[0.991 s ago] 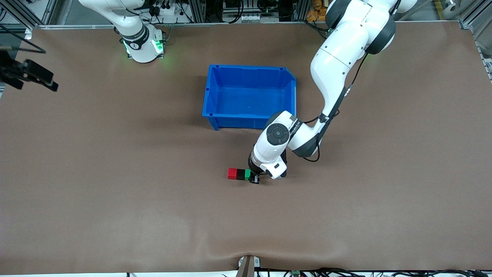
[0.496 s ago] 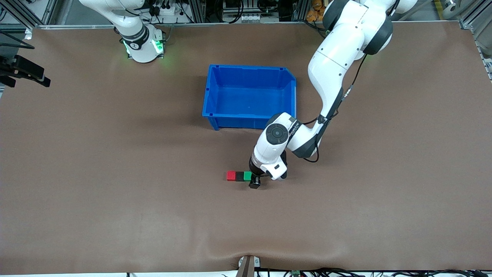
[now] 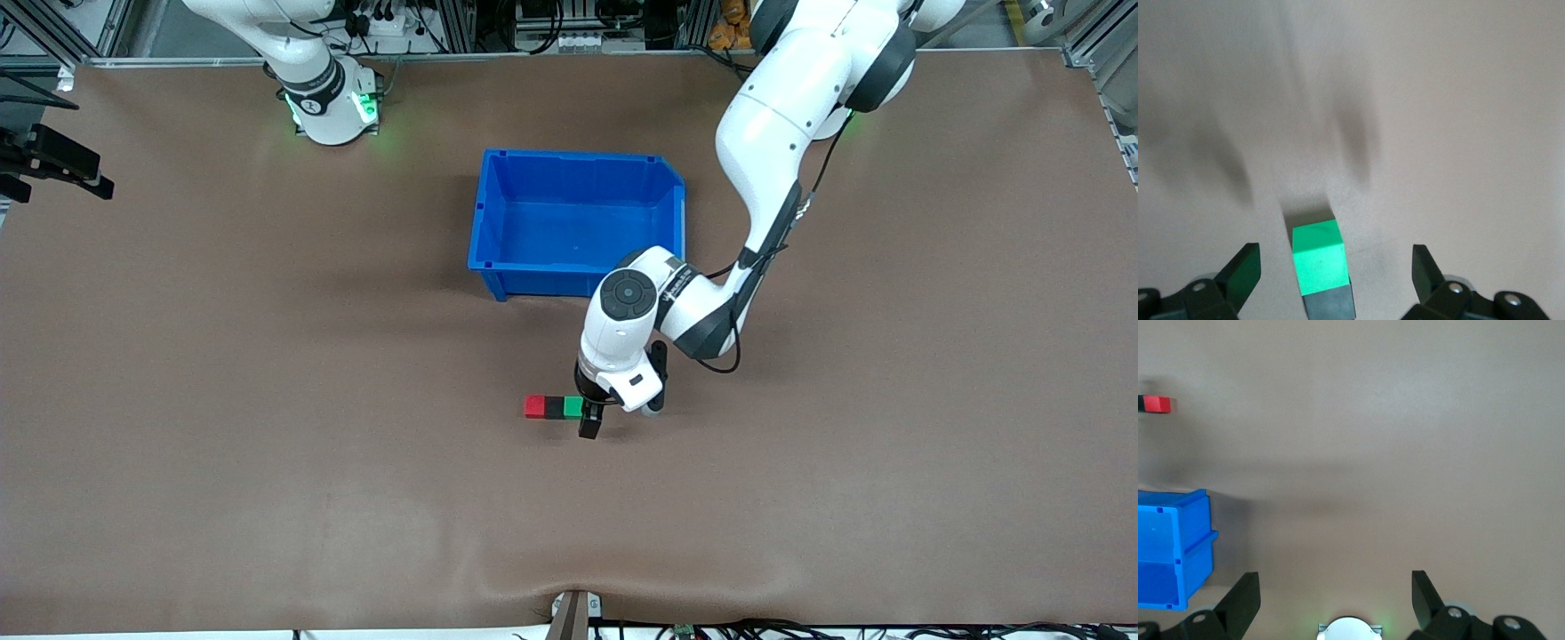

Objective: Attach green and red cubes to black cube

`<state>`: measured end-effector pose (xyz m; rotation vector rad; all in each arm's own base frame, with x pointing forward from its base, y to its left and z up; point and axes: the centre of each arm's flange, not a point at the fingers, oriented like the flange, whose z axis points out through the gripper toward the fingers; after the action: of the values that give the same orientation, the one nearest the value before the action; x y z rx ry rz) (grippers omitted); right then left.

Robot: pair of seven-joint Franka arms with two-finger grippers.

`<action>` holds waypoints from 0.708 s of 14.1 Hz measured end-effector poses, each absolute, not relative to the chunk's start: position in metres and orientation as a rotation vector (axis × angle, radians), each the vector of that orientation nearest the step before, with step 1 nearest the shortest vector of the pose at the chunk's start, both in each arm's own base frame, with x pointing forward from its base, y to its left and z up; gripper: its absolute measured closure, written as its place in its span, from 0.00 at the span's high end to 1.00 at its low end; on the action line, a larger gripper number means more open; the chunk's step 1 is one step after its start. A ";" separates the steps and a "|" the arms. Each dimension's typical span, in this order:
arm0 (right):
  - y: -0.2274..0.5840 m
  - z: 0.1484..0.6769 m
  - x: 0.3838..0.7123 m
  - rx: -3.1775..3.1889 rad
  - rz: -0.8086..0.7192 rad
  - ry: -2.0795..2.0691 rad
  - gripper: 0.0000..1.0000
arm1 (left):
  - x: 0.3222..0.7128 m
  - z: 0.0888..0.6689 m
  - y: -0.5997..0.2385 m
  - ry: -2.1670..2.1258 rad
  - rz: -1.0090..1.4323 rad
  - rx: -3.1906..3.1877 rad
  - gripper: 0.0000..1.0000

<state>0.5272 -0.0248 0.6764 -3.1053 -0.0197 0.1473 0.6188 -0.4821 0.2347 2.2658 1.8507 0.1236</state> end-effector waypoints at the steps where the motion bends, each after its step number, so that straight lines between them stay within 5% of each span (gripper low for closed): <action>1: -0.028 0.676 0.526 -3.105 0.156 -0.009 1.00 | 0.618 0.245 -0.480 1.805 0.134 2.332 1.00; 10: -0.034 0.675 0.526 -3.104 0.165 -0.003 1.00 | 0.672 0.399 -0.326 1.410 0.080 2.751 1.00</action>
<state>0.5259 -0.0335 0.6747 -3.1037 -0.0033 0.1648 0.6721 -0.3261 0.3986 2.7514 1.4099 0.0796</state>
